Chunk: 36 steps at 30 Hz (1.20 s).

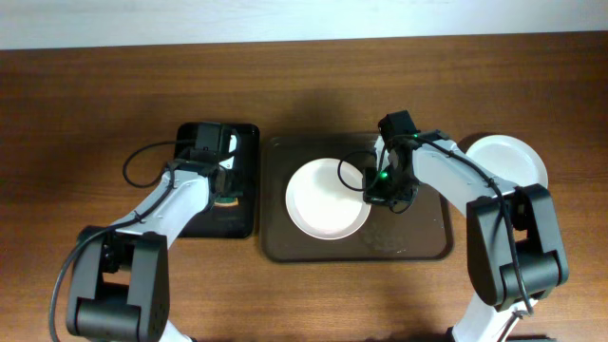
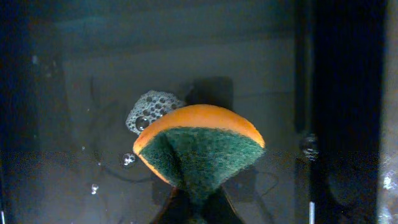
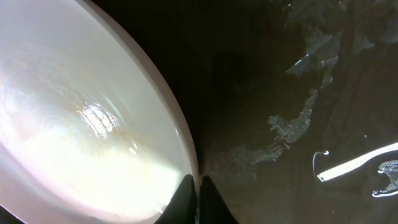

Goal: Clean dirty plates on tray and stack at the side
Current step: 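Return the sponge to the small black tray with the left gripper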

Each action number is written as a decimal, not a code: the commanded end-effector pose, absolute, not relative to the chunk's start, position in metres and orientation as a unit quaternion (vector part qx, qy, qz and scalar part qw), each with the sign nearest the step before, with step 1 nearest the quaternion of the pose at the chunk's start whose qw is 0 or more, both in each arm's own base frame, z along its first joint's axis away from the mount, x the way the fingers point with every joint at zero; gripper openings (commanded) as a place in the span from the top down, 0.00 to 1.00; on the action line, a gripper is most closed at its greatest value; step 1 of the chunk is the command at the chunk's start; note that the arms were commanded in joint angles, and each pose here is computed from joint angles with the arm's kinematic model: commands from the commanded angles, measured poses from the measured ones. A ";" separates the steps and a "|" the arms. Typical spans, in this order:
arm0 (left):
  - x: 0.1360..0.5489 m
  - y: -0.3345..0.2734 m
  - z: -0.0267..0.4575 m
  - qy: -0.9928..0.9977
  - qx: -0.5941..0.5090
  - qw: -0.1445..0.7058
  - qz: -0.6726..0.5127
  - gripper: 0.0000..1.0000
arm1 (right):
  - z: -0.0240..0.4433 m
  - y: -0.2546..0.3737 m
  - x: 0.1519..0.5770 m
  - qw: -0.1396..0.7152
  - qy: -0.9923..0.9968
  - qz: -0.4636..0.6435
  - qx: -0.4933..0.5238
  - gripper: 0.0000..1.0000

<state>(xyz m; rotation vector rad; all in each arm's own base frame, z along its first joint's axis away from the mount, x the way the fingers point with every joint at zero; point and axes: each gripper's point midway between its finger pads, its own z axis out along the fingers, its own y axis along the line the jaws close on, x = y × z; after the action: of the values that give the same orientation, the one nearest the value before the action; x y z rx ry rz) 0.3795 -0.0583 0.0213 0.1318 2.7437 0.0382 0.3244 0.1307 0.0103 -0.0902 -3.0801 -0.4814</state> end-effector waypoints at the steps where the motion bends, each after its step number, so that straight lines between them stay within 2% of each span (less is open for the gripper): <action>1: 0.386 -0.054 0.022 0.977 0.050 0.208 0.027 0.49 | 0.020 0.130 0.327 -0.003 -0.988 -0.153 -0.023 0.96; 6: 0.394 -0.055 0.022 0.973 0.049 0.223 0.025 0.44 | 0.020 0.130 0.327 -0.003 -0.988 -0.153 -0.023 0.96; 13: 0.390 -0.049 -0.007 0.979 0.048 0.193 0.046 0.44 | 0.020 0.130 0.327 -0.003 -0.988 -0.153 -0.023 0.96; 17: 0.397 -0.049 -0.008 0.977 0.046 0.205 0.047 0.45 | 0.020 0.130 0.327 -0.003 -0.988 -0.153 -0.023 0.96; 19: 0.402 -0.050 -0.005 0.974 0.045 0.217 0.045 0.51 | 0.020 0.130 0.326 -0.002 -0.988 -0.153 -0.023 0.96; 21: 0.407 -0.051 -0.002 0.972 0.044 0.225 0.044 0.64 | 0.020 0.130 0.326 -0.001 -0.988 -0.153 -0.023 0.96; 22: 0.411 -0.052 0.001 0.971 0.044 0.229 0.044 0.87 | 0.020 0.130 0.326 -0.001 -0.988 -0.153 -0.024 0.96; 23: 0.412 -0.052 0.003 0.971 0.044 0.232 0.043 1.00 | 0.020 0.130 0.326 -0.001 -0.988 -0.153 -0.024 0.96; 28: 0.417 -0.051 0.018 0.967 0.041 0.246 0.047 1.00 | 0.020 0.130 0.326 -0.001 -0.988 -0.153 -0.024 0.96; 29: 0.417 -0.049 0.023 0.967 0.040 0.248 0.050 0.96 | 0.020 0.130 0.326 -0.001 -0.988 -0.153 -0.024 0.96; 30: 0.415 -0.049 0.027 0.966 0.040 0.249 0.050 0.72 | 0.020 0.130 0.326 -0.001 -0.988 -0.153 -0.024 0.96; 31: 0.413 -0.049 0.030 0.967 0.040 0.247 0.050 0.55 | 0.020 0.130 0.326 -0.001 -0.988 -0.153 -0.024 0.96; 32: 0.408 -0.048 0.032 0.968 0.041 0.241 0.051 0.43 | 0.020 0.130 0.326 -0.001 -0.988 -0.153 -0.023 0.96; 33: 0.403 -0.048 0.032 0.971 0.042 0.231 0.051 0.39 | 0.020 0.130 0.326 -0.001 -0.988 -0.152 -0.024 0.96; 36: 0.379 -0.045 0.023 0.981 0.048 0.181 0.052 0.39 | 0.020 0.130 0.326 -0.001 -0.988 -0.153 -0.023 0.96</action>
<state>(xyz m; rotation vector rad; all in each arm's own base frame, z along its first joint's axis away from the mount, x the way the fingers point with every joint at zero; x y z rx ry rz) 0.3847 -0.0471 0.0100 0.1285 2.7585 0.1416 0.3235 0.1305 0.0102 -0.0910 -3.0767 -0.4793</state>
